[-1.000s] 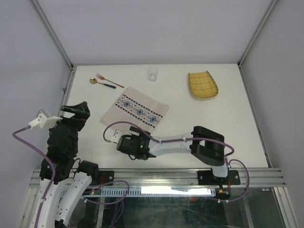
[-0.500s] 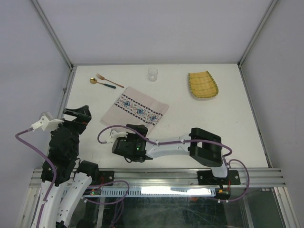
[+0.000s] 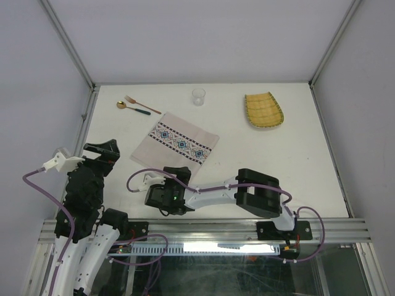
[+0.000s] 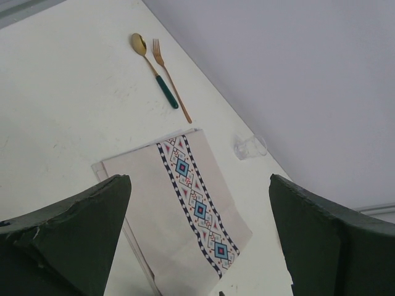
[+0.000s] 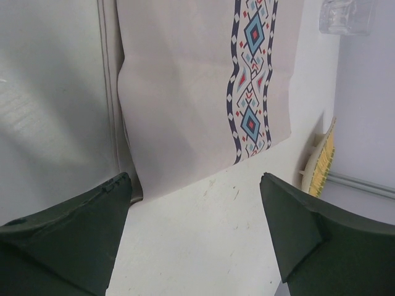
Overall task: Set the dinner table for one person
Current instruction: Flatten out the napkin at the center of the board.
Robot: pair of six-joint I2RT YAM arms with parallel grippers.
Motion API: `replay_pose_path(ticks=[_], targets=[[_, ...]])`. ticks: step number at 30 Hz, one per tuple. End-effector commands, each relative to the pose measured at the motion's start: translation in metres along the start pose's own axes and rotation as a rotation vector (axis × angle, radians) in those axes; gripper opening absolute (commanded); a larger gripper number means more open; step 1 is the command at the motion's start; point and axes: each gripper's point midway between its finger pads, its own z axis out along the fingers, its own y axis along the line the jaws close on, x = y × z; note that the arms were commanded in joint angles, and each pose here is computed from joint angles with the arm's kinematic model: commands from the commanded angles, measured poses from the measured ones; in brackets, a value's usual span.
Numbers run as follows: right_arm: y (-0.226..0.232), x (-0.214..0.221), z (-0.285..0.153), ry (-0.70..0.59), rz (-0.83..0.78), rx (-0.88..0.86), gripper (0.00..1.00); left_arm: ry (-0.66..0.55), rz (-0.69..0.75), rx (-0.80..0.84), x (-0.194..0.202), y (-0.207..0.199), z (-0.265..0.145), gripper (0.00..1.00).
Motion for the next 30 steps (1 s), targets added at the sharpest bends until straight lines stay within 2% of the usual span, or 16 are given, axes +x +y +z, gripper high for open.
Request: replay_pose_path(ticks=[1,30], targets=[[-0.002,-0.016,-0.008,-0.021,0.051,0.026,0.89,-0.012,-0.016,0.045,-0.005,-0.009,-0.004,0.99],[0.005,-0.006,0.003,0.020,-0.025,0.103,0.90,-0.035,-0.019,0.052,-0.012,-0.003,-0.014,0.99]])
